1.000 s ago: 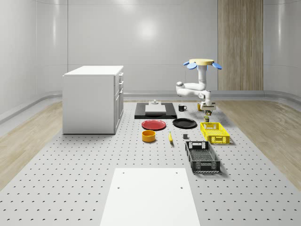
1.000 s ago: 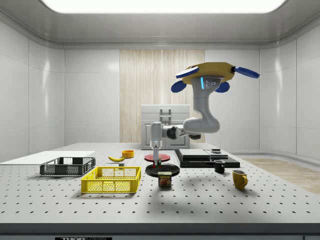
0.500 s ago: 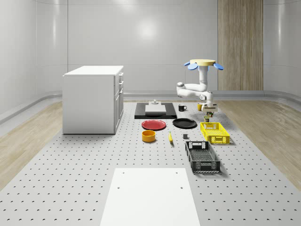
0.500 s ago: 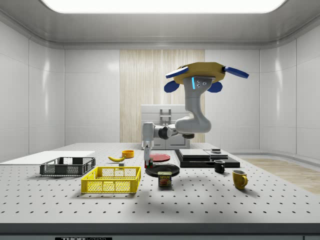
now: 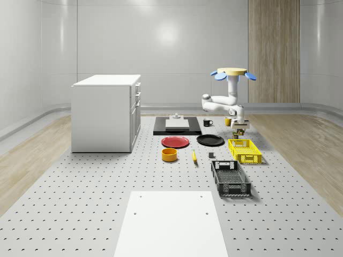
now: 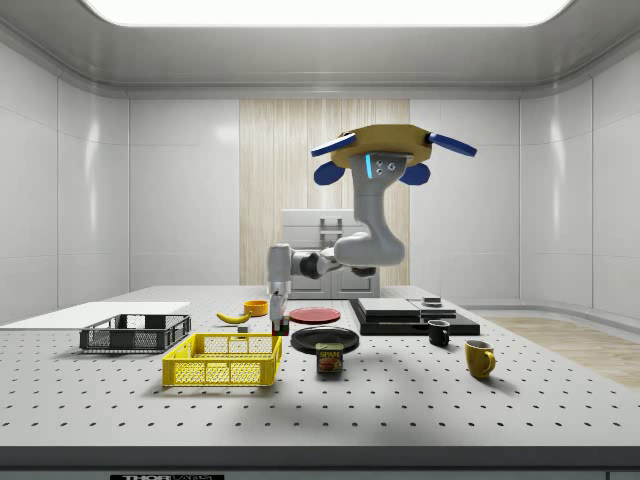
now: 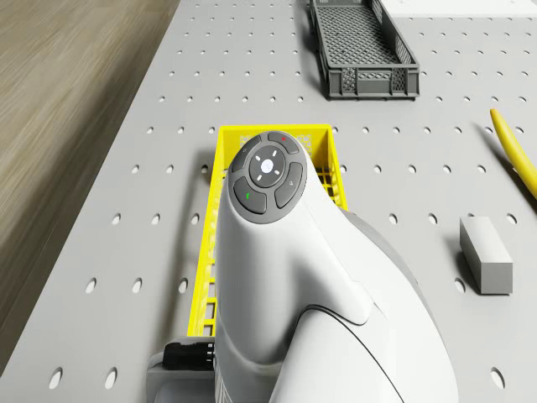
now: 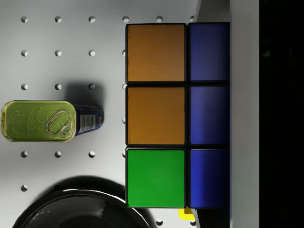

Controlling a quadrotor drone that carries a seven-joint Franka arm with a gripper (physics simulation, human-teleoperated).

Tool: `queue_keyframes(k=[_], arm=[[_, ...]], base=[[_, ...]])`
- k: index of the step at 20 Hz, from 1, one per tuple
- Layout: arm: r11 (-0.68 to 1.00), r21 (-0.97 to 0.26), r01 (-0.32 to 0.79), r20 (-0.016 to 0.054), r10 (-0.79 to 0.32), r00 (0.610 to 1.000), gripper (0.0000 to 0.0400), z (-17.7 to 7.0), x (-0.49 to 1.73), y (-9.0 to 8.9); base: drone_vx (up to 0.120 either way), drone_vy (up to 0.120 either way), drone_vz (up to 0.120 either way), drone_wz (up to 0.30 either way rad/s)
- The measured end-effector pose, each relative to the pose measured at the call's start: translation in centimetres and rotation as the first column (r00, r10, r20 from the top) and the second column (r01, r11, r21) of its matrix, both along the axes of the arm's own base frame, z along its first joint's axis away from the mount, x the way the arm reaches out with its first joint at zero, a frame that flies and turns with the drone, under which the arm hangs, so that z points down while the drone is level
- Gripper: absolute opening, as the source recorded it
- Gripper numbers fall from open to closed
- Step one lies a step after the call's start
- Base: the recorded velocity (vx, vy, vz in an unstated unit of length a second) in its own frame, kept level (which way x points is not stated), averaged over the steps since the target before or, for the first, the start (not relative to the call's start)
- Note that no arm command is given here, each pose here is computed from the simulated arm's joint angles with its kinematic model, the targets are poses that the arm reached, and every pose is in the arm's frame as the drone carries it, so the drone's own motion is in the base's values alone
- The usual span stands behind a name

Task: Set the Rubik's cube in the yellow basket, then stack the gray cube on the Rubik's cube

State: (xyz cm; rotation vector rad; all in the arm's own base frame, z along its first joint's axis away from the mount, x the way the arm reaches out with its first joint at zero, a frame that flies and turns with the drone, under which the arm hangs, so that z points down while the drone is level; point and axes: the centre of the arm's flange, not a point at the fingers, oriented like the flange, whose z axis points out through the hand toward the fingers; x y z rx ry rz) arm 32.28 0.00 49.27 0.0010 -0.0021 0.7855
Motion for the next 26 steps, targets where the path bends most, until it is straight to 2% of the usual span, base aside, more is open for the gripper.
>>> queue_keyframes(k=[14, 18, 23, 26], arm=[[1.000, 0.000, 0.000, 0.0000, 0.000, 1.000, 0.0325, 0.00, 0.00, 0.00], [1.000, 0.000, 0.000, 0.0000, 0.000, 1.000, 0.0325, 0.00, 0.00, 0.00], [1.000, 0.000, 0.000, 0.0000, 0.000, 1.000, 0.0325, 0.00, 0.00, 0.00], [1.000, 0.000, 0.000, 0.0000, 0.000, 1.000, 0.0325, 0.00, 0.00, 0.00]], base=[[0.120, 0.000, 0.000, 0.000], [0.120, 0.000, -0.100, 0.000], [0.120, -0.088, -0.112, 0.000], [0.120, 0.000, 0.000, 0.000]])
